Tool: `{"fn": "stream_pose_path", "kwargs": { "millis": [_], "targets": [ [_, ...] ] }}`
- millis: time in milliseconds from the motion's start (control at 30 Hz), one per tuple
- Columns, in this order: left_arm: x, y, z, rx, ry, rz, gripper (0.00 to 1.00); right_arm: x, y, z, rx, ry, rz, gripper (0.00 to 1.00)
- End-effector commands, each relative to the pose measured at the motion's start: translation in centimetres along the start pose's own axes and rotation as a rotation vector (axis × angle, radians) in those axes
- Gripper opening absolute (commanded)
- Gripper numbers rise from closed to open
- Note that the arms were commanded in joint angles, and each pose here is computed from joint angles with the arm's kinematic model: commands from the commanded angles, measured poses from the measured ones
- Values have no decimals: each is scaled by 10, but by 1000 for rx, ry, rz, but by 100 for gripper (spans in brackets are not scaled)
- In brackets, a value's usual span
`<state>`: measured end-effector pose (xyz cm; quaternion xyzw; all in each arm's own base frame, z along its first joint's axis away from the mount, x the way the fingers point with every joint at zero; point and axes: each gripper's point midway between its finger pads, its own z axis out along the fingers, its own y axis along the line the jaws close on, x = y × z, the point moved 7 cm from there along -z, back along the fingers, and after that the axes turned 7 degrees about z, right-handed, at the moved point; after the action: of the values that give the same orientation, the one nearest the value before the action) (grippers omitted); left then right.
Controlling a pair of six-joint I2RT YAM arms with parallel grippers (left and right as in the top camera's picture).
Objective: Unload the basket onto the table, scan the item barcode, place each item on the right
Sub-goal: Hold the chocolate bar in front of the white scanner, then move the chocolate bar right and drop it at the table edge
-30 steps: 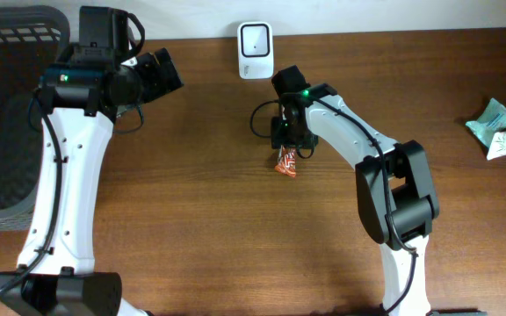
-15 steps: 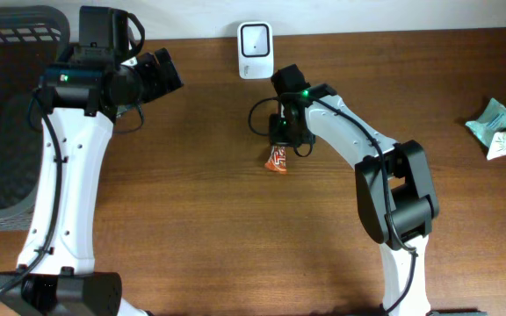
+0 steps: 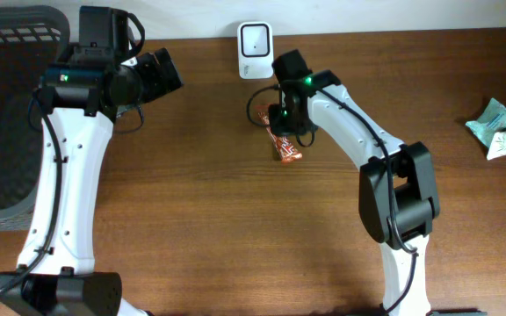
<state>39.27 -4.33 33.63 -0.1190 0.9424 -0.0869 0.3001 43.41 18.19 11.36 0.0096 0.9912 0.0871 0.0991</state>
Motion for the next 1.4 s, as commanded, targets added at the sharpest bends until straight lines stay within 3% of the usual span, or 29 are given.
{"fn": "stream_pose_path", "kwargs": {
  "millis": [0,200,300,367,467,567,667,767,900,1033,1133,1267,1367],
  "targets": [
    [-2,1,-4,-2,-12,17,99,-1,-2,7,15,-12,-75,66],
    [-2,1,-4,-2,-11,17,99,5,-6,39,23,19,-93,68],
    [-2,1,-4,-2,-11,17,99,10,-3,56,30,41,-107,57],
    [-2,1,-4,-2,-11,17,99,11,5,58,29,29,-127,45],
    [-2,1,-4,-2,-11,17,99,16,13,63,143,-11,-174,4],
    [-2,1,-4,-2,-11,17,99,17,19,59,142,-21,-144,4],
    [-2,1,-4,-2,-11,17,99,-8,30,21,52,-111,-111,4],
    [-2,1,-4,-2,-12,17,99,-54,42,-37,-19,-317,-131,4],
    [-2,1,-4,-2,-11,17,99,-105,57,-70,-105,-616,-173,4],
    [-2,1,-4,-2,-11,17,99,-129,66,-73,-146,-783,-163,4],
    [-2,1,-4,-2,-11,17,99,-135,64,-48,-141,-789,-158,4],
    [-2,1,-4,-2,-12,17,99,-149,1,-80,107,-857,65,4],
    [-2,1,-4,-2,-11,17,99,-144,-99,-123,451,-830,248,4]
  ]
}}
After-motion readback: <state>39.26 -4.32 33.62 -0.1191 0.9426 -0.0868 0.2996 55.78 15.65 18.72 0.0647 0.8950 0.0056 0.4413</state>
